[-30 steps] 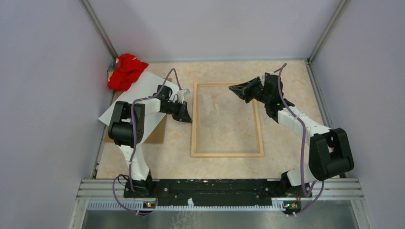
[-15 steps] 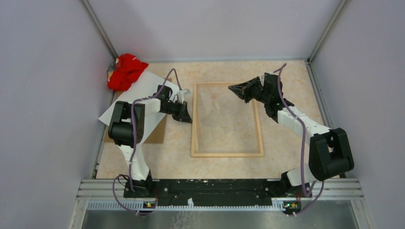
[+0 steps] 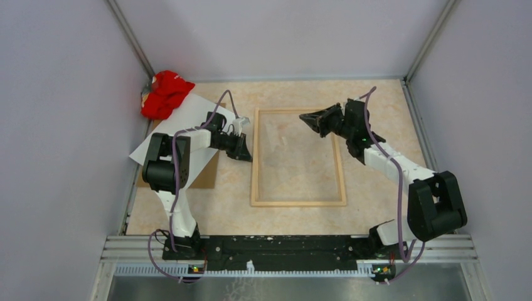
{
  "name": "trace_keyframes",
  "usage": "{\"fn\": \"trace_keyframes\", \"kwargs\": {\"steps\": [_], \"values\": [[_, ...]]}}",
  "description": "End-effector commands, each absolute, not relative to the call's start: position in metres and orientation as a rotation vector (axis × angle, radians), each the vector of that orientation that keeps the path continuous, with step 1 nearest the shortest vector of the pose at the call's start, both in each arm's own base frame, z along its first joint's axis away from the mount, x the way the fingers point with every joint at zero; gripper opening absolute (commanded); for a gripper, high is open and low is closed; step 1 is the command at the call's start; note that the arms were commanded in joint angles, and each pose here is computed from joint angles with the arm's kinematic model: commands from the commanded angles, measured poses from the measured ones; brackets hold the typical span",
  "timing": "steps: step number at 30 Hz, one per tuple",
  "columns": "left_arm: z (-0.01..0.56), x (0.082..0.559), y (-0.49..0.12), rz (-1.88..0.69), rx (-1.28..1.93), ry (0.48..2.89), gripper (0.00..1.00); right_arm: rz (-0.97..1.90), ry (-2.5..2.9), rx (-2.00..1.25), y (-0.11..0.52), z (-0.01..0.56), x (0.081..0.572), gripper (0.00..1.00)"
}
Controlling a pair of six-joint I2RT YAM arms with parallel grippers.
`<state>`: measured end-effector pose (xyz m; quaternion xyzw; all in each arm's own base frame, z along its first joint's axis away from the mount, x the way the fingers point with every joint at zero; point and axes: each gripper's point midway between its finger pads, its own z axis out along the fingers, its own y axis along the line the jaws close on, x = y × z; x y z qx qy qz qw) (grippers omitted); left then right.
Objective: Put the photo into the frame
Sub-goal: Place the photo frame item in the photo frame.
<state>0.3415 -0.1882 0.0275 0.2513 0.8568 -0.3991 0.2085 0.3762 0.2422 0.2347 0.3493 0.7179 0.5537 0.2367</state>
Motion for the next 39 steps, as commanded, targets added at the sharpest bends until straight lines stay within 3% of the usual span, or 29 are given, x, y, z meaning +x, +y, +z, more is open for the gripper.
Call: {"fn": "trace_keyframes", "kwargs": {"steps": [1, 25, 39], "values": [[0.027, 0.339, -0.191, -1.108, 0.749, 2.35, 0.18, 1.58, 1.9, 0.923, 0.25, 0.264, 0.367, 0.0], [0.026, 0.336, -0.191, -1.115, 0.753, 2.352, 0.17, 1.642, 1.869, 0.894, 0.272, 0.294, 0.379, 0.0], [0.027, 0.336, -0.192, -1.119, 0.755, 2.347, 0.17, 1.597, 1.887, 0.878, 0.267, 0.281, 0.373, 0.0]]}}
